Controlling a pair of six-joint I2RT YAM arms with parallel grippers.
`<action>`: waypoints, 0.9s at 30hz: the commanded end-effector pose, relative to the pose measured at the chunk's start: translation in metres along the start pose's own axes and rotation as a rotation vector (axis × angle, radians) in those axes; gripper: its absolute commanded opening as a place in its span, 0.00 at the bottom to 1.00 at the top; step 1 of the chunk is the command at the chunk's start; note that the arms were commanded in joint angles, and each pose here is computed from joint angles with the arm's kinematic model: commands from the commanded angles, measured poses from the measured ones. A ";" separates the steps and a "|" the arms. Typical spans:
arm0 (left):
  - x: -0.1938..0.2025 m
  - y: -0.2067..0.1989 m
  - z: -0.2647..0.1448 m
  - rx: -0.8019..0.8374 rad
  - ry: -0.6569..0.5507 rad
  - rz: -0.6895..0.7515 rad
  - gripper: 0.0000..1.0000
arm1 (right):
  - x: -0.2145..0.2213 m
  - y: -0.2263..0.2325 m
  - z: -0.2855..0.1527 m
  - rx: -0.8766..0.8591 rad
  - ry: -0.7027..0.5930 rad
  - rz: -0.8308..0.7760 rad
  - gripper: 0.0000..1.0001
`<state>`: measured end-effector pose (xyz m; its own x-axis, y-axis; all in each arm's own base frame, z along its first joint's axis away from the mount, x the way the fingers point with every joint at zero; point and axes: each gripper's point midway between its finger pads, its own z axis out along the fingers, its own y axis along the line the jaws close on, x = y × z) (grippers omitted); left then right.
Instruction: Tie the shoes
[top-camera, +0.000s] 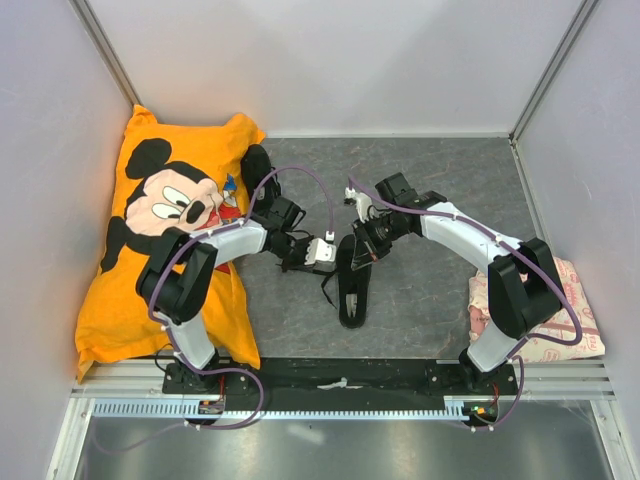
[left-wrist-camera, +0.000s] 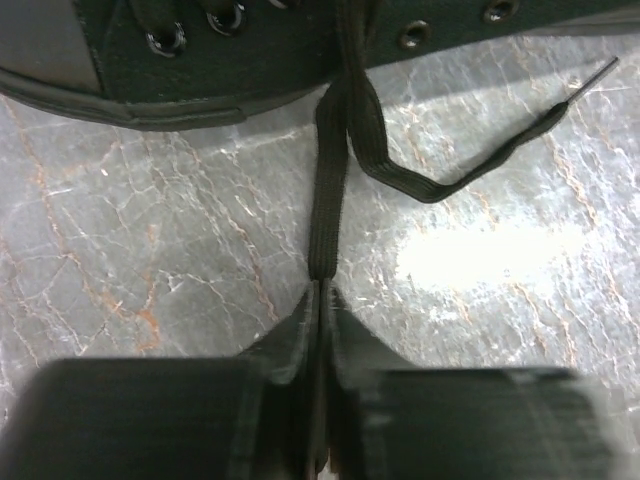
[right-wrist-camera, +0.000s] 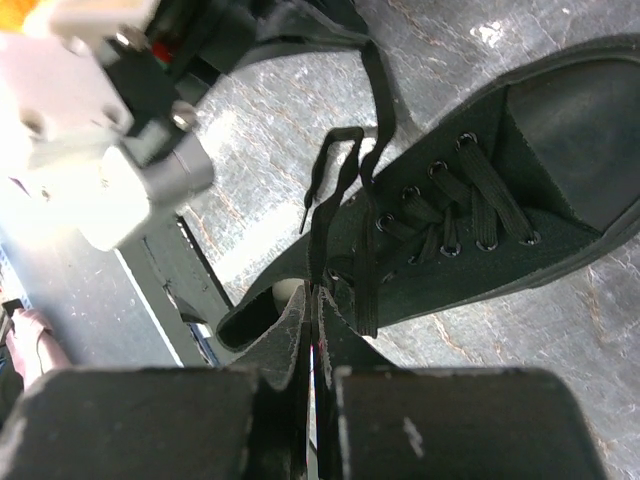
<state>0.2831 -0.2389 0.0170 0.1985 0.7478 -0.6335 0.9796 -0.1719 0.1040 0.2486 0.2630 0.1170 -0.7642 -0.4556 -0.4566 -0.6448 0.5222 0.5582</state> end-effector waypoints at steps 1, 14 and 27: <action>-0.019 0.011 -0.024 -0.046 -0.045 0.005 0.02 | 0.000 0.002 -0.007 0.022 -0.016 -0.029 0.00; -0.081 -0.023 -0.098 -0.123 -0.154 0.029 0.02 | -0.011 0.000 -0.010 0.048 -0.059 -0.045 0.00; -0.149 -0.110 -0.093 0.108 -0.295 0.077 0.01 | -0.021 -0.003 -0.009 0.063 -0.081 -0.051 0.00</action>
<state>0.1764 -0.2606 0.1759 0.3338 0.5172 -0.7881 0.9385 -0.2605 0.2266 0.2547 0.2579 0.1127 -0.7564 -0.4487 -0.4759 -0.6532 0.5562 0.5138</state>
